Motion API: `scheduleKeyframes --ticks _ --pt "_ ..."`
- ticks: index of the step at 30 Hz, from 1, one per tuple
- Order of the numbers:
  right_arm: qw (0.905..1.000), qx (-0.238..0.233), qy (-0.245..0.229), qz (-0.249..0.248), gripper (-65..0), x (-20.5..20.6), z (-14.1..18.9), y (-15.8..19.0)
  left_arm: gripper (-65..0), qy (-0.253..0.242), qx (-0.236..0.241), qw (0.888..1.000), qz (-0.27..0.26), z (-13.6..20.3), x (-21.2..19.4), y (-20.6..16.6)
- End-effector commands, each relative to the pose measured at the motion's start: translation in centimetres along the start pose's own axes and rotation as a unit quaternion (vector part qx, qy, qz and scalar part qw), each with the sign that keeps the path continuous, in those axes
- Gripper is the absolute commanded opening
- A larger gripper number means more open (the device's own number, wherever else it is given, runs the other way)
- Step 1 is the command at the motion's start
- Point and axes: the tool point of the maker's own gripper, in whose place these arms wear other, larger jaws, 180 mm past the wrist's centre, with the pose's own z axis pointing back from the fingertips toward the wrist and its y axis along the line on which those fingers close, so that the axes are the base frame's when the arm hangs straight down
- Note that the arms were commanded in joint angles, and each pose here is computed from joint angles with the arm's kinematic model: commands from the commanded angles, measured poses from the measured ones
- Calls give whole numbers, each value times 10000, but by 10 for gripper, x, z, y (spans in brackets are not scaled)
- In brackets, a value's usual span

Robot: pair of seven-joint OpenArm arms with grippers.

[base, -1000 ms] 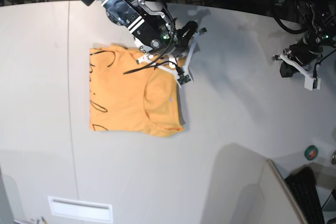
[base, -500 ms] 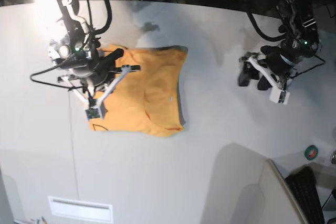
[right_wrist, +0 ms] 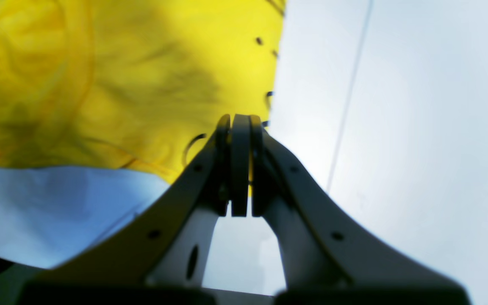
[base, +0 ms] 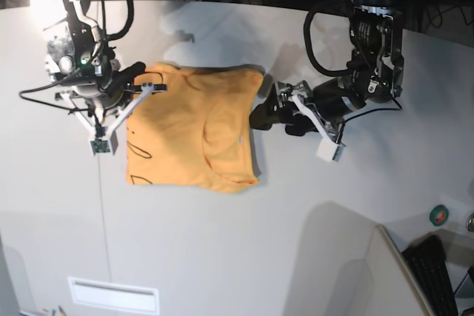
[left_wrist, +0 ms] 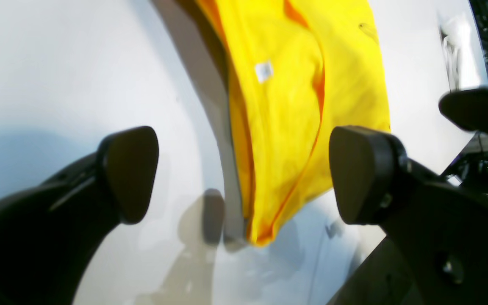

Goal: Layout the t-shirt on the table in an organized manner, then fold the t-shirt properly
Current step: 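Grasp the shirt's collar edge with both grippers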

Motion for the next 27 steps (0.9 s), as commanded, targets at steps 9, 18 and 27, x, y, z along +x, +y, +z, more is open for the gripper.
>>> scheduleKeyframes --ticks 9,18,27 --pt "9998 -8 -173 16 -650 9 3 -1 -48 -142 -463 9986 224 -47 4 -31" --pt "9990 -197 -366 -186 -650 4 5 -19 -51 -56 -88 9976 690 -65 -23 -18" --pt "9986 -271 -444 -71 -650 -3 9 -44 -392 172 193 9948 983 -73 -33 4"
